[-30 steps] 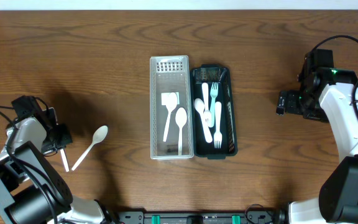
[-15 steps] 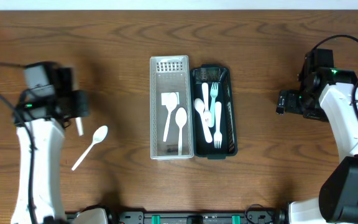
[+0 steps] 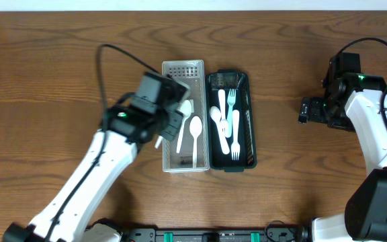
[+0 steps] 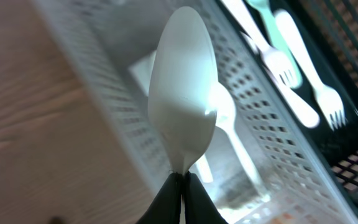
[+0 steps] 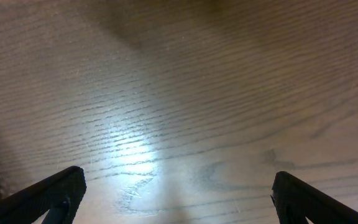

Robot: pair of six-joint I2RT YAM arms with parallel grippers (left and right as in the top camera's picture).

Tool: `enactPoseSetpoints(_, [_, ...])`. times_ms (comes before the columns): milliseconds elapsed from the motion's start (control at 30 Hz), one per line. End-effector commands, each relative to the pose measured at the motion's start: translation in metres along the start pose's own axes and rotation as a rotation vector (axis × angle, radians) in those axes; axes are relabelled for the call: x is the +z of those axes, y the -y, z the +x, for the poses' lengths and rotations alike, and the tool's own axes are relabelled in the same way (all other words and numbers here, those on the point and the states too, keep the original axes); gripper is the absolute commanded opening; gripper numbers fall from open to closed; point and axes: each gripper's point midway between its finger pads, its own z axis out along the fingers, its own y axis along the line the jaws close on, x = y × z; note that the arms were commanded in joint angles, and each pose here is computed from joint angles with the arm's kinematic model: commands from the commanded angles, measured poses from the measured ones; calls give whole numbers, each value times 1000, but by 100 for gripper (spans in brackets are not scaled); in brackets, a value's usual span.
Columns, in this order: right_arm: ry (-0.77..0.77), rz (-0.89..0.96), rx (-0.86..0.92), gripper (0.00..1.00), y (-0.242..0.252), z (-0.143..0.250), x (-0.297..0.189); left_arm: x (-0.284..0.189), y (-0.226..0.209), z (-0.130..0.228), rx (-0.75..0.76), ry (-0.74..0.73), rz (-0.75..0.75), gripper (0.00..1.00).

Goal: Pack container
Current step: 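Carry the spoon into the white tray and release, then move the left gripper to the last white spoon and grasp it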

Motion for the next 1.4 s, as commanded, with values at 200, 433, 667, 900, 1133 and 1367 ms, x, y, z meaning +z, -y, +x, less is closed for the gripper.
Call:
enactPoseSetpoints(200, [0, -22, 23, 99, -1, 0, -1, 47, 17, 5, -6, -101, 22, 6])
enactPoseSetpoints(433, [0, -22, 24, 99, -1, 0, -1, 47, 16, 0, -8, -78, 18, 77])
enactPoseSetpoints(667, [0, -22, 23, 99, -1, 0, -1, 12, -22, -15, -47, -14, -127, 98])
enactPoseSetpoints(900, [0, -22, 23, 99, -1, 0, -1, -66, -119, 12, -253, 1, -312, 98])
enactPoseSetpoints(1133, [1, -22, 26, 99, -1, 0, -1, -42, -170, 100, -468, -146, -303, 98])
enactPoseSetpoints(1367, [0, -22, 35, 99, -1, 0, -1, 11, -176, 171, -553, -221, -301, 98])
